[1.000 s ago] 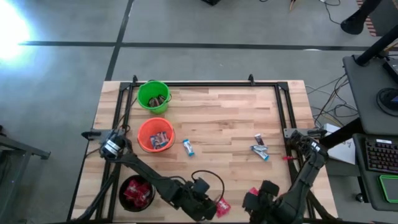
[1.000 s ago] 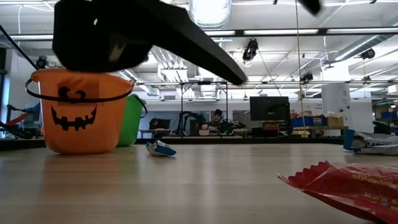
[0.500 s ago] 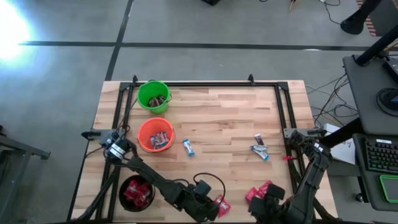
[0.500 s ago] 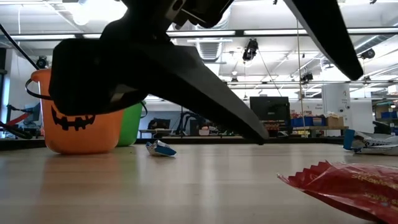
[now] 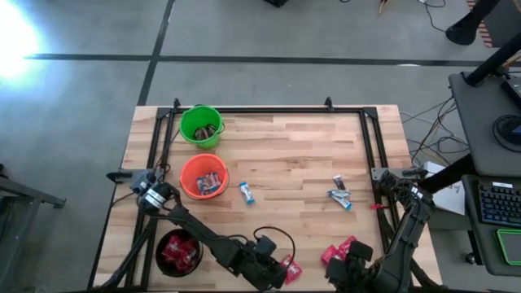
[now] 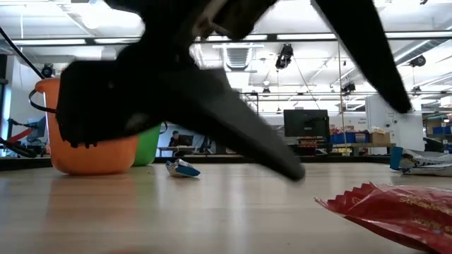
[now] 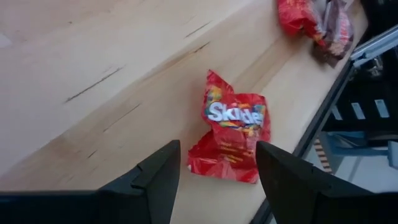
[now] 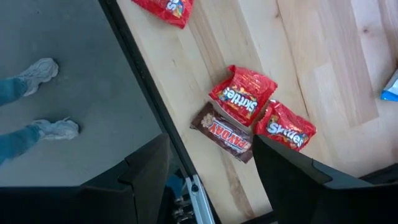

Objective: Organize candy in baskets
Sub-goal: Put the red candy into the black bucket

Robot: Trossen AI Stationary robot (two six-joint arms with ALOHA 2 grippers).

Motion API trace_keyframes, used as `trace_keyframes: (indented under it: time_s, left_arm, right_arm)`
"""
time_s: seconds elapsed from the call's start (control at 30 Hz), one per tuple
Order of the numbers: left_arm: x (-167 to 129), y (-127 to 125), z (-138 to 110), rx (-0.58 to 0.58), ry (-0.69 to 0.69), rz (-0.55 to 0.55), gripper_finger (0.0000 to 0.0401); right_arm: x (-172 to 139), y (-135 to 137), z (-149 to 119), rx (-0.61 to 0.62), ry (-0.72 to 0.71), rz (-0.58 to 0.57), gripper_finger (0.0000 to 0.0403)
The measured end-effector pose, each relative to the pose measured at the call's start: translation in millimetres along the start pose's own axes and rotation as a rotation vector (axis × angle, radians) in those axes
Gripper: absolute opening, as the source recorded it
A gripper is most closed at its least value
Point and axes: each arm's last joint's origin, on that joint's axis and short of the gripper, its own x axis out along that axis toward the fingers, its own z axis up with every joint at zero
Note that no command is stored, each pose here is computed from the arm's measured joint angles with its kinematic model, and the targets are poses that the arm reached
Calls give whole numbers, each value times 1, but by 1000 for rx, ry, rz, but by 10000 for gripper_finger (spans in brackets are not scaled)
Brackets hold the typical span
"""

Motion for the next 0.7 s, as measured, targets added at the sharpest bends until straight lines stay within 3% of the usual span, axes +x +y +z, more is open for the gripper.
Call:
trace_keyframes:
  time_s: [0.4,0.7]
  left_arm:
    - [25,2,-9,-73,39,-87,191]
    - [29,5,-1,-80,26,-63,187]
  right_arm:
    - [0,0,0,-6,0,0,224]
    - [0,0,0,-19,0,0,224]
